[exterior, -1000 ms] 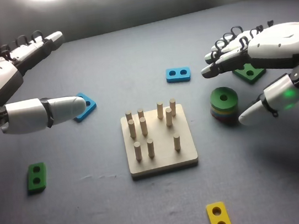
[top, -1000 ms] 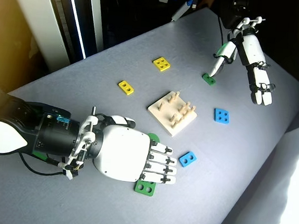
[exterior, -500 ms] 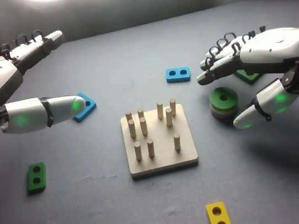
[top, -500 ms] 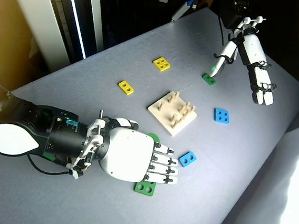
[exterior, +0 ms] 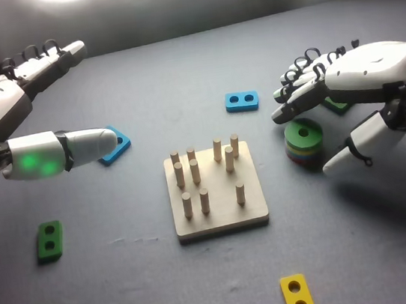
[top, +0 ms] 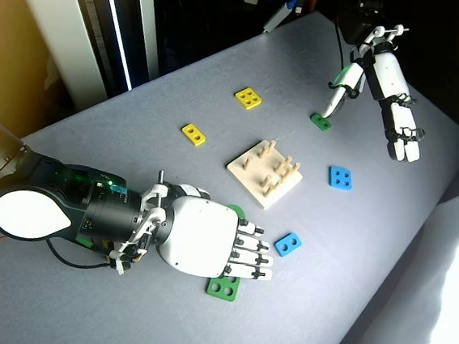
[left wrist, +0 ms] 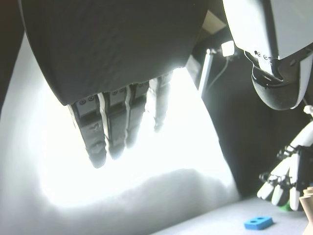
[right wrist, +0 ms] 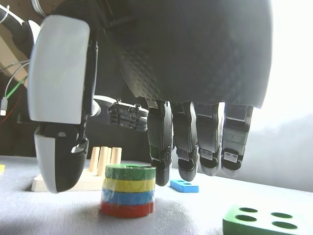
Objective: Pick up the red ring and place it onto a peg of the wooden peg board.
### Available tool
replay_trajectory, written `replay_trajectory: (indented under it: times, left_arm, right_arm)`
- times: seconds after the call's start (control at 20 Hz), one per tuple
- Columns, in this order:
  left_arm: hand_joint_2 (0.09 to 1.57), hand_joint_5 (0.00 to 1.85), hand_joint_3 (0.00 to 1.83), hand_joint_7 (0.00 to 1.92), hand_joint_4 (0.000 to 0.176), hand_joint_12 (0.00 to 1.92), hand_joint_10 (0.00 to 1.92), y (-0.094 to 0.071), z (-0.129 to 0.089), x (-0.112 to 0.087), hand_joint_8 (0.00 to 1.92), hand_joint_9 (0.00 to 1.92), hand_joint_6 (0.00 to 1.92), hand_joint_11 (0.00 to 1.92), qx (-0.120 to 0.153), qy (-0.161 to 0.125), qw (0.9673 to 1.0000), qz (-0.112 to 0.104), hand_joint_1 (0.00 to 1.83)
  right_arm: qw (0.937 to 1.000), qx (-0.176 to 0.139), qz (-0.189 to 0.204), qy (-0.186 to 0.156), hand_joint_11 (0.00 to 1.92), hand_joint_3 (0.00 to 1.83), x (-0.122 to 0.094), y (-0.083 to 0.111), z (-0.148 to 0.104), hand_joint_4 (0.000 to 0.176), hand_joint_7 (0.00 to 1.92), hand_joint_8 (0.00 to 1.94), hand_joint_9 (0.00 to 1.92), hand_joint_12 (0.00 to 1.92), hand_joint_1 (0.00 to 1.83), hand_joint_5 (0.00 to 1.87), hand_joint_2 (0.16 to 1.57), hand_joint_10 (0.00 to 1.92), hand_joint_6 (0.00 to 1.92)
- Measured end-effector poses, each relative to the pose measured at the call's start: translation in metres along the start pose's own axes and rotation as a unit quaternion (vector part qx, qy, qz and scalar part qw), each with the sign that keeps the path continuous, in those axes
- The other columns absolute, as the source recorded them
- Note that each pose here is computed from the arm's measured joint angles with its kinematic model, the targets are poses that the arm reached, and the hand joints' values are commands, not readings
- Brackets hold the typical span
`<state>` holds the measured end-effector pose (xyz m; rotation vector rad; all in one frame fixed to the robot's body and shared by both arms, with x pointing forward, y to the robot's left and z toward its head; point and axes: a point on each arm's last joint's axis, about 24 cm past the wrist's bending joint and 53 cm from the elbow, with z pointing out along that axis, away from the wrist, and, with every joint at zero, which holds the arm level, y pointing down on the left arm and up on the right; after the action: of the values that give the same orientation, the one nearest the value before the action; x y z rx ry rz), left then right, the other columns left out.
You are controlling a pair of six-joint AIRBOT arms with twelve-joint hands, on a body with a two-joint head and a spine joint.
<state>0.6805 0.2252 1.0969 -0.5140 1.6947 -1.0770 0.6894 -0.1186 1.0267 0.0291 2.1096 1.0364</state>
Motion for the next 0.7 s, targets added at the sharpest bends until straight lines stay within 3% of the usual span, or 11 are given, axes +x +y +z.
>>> replay_trajectory:
  times: [0.4, 0.45, 0.7]
  left_arm:
    - [0.97, 0.07, 0.0, 0.0, 0.151, 0.0, 0.0, -0.0011, 0.0005, 0.0005, 0.0, 0.0, 0.0, 0.0, 0.001, 0.001, 1.0, 0.0, 0.4]
    - [0.97, 0.07, 0.0, 0.0, 0.156, 0.0, 0.0, -0.0019, 0.0005, 0.0006, 0.0, 0.0, 0.0, 0.0, 0.003, 0.001, 1.0, 0.002, 0.4]
    - [0.97, 0.08, 0.0, 0.01, 0.142, 0.0, 0.0, -0.0029, 0.001, 0.0005, 0.0, 0.0, 0.0, 0.0, 0.004, 0.001, 1.0, 0.001, 0.41]
  right_arm:
    - [1.0, 0.0, -0.001, -0.003, 0.05, 0.0, -0.0028, 0.0012, 0.0023, 0.0, 0.28, 0.01, 0.11, 0.04, 0.84, 0.58, 0.95, 0.02, 0.06]
    - [1.0, -0.001, 0.0, -0.004, 0.01, 0.0, -0.0032, 0.002, 0.0033, 0.0, 0.29, 0.0, 0.12, 0.18, 0.83, 0.6, 0.95, 0.0, 0.01]
    - [1.0, -0.006, 0.002, -0.003, 0.0, 0.0, -0.0013, 0.0064, 0.0091, 0.0, 0.32, 0.01, 0.15, 0.28, 0.83, 0.62, 0.96, 0.01, 0.01]
